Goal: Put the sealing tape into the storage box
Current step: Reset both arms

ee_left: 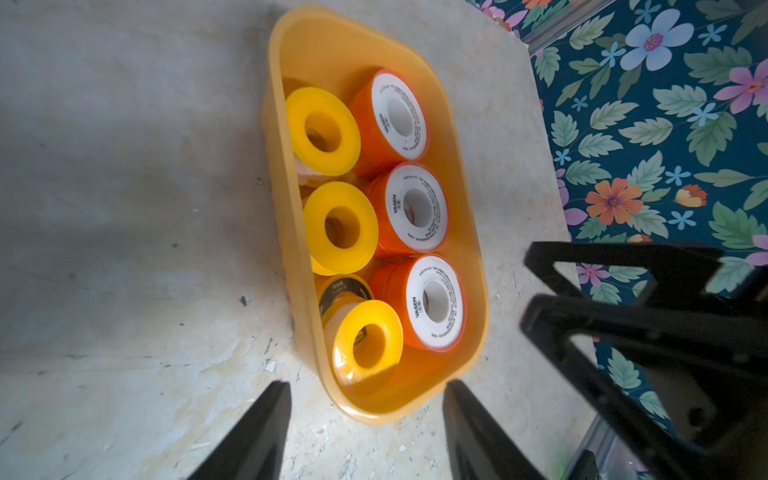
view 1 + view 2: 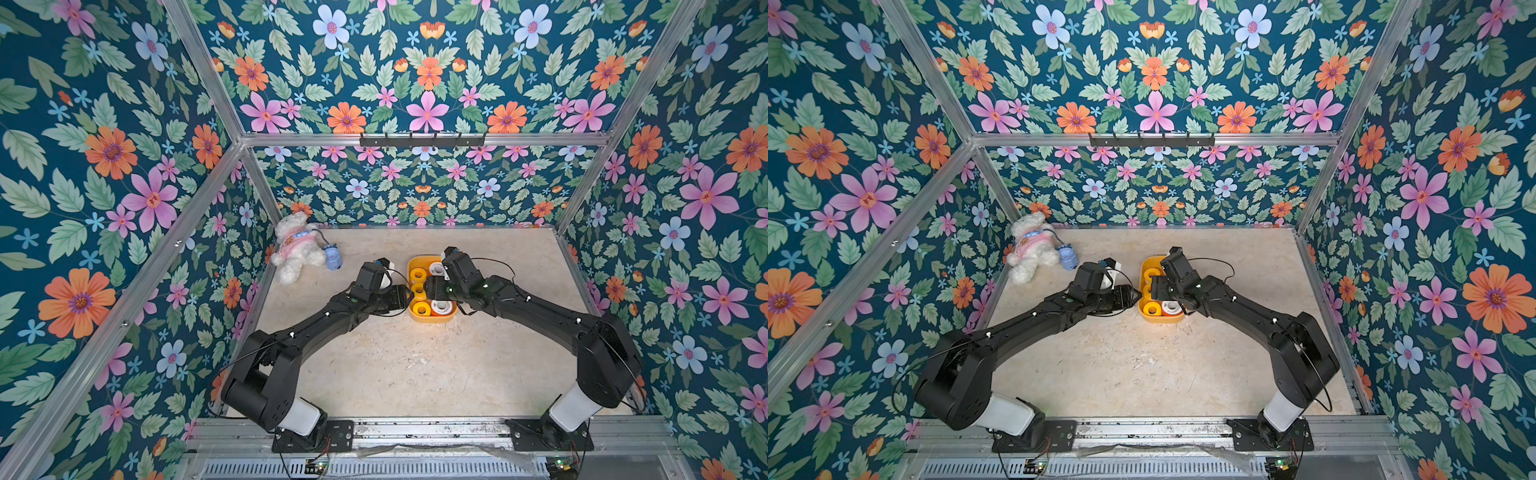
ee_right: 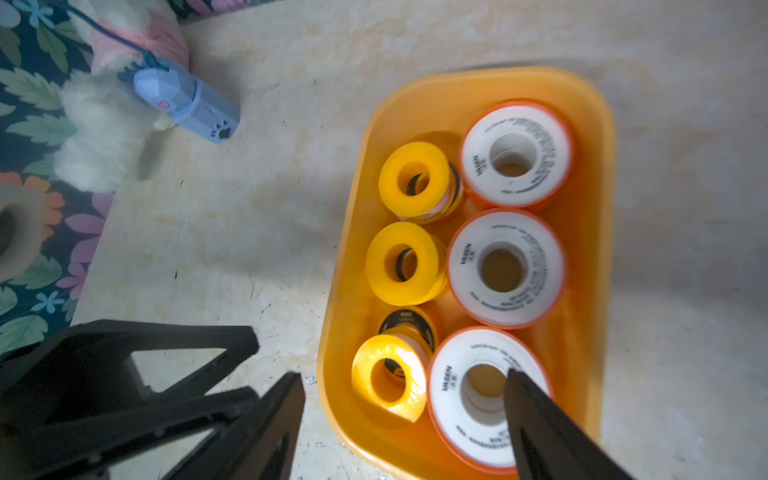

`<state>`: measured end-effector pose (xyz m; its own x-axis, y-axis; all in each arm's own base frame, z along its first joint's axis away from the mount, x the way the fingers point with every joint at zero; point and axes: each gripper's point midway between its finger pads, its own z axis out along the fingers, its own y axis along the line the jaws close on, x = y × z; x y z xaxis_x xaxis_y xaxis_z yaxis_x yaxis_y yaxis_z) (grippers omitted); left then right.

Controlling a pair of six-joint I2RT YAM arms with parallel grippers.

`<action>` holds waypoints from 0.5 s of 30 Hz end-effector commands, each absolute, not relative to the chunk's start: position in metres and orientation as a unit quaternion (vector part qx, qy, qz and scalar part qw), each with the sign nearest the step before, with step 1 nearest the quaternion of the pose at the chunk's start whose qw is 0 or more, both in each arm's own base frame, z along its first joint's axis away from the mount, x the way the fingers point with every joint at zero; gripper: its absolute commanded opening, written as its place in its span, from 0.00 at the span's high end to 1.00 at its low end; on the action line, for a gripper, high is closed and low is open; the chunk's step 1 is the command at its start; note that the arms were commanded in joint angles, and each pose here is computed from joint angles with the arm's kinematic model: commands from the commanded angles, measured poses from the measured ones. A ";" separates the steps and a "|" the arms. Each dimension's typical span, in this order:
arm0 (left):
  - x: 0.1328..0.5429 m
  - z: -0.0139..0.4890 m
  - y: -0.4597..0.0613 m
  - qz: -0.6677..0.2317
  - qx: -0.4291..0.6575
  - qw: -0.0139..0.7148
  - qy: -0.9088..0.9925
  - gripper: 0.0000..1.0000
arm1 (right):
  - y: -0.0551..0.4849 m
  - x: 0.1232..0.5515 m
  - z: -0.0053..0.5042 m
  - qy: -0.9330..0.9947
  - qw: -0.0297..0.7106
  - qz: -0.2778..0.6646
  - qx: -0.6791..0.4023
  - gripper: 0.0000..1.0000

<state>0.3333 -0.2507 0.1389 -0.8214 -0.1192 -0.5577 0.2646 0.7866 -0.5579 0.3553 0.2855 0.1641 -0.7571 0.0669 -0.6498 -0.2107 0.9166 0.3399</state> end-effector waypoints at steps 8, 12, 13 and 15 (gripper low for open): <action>0.359 0.167 -0.167 -0.120 -0.007 0.443 0.888 0.27 | 0.177 0.381 0.192 0.868 0.470 0.124 0.103 0.14; 0.365 0.181 -0.135 -0.040 -0.025 0.488 0.872 0.23 | 0.131 0.382 0.200 0.846 0.503 0.097 0.145 0.11; 0.366 0.183 -0.127 -0.019 -0.029 0.496 0.867 0.22 | 0.120 0.381 0.201 0.841 0.511 0.091 0.154 0.10; 0.368 0.184 -0.114 0.017 -0.032 0.510 0.859 0.22 | 0.098 0.380 0.204 0.830 0.525 0.080 0.172 0.08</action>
<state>0.3609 -0.1443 0.1740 -0.5517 -0.0986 -0.8282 0.0357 0.9893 -0.1416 0.3742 0.1200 0.1886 -0.4863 0.3442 -0.8032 0.1588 0.9387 0.3061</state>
